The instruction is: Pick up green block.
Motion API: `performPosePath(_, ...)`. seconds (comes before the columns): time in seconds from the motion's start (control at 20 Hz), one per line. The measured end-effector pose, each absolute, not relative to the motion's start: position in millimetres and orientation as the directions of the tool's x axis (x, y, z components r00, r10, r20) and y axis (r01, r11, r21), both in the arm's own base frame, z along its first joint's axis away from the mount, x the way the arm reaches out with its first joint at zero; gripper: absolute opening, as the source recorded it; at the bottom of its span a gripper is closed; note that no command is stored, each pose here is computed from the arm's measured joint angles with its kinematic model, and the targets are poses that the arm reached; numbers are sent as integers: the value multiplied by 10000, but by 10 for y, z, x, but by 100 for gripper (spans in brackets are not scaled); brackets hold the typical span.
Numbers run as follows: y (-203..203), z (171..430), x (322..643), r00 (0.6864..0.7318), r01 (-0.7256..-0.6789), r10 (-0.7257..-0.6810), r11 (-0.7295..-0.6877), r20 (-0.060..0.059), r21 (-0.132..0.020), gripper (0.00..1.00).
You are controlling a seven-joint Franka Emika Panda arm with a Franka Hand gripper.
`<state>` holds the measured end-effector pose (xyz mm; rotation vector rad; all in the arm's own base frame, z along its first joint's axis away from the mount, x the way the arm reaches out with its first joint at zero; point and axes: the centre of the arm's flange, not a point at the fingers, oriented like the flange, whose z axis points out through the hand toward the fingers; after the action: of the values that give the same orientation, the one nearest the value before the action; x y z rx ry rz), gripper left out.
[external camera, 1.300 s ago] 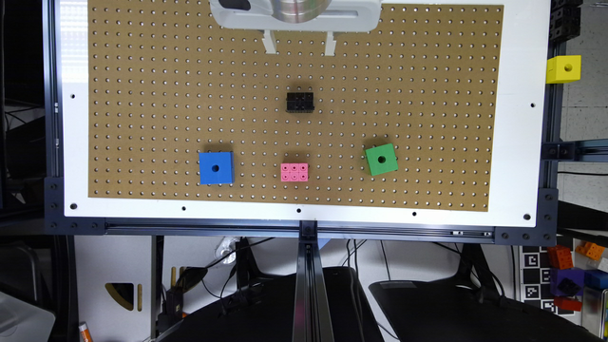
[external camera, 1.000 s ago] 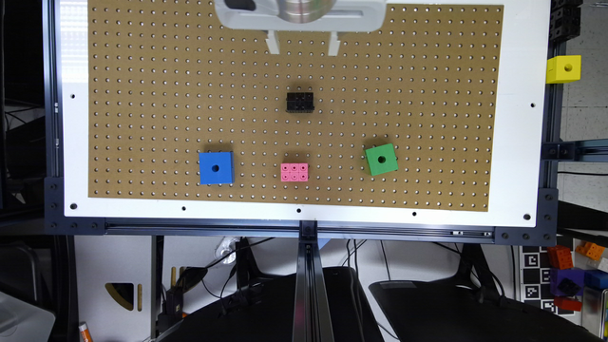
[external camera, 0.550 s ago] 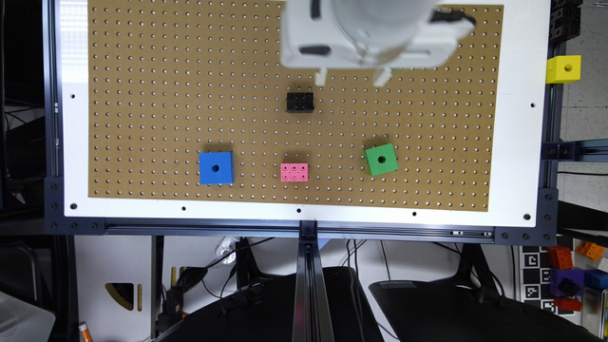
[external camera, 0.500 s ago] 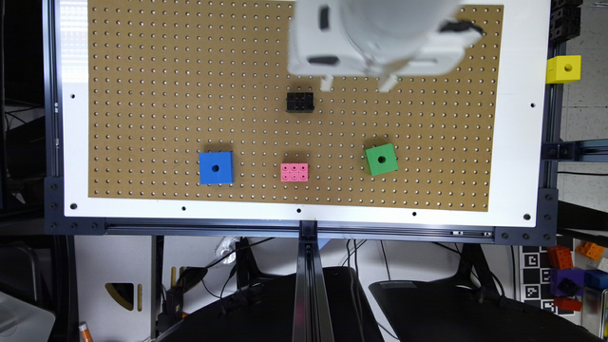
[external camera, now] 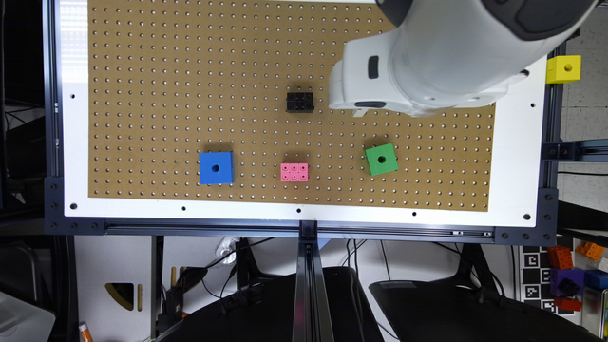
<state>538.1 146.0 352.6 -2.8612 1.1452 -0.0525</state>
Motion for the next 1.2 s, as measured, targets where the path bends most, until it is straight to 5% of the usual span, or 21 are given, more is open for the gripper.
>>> performPosePath(0.4,1511,3568,5525,7240,-6864,-6897,-7220,119,-876,100)
performPosePath(0.75,1582,3456,5920,7239,-6861,-6899,-7196,-19,-1071,100)
performPosePath(0.9,1587,3437,5940,7238,-6864,-6900,-7194,-47,-1064,100)
performPosePath(1.2,1596,3012,5979,7256,-6872,-6875,-7215,-307,-848,100)
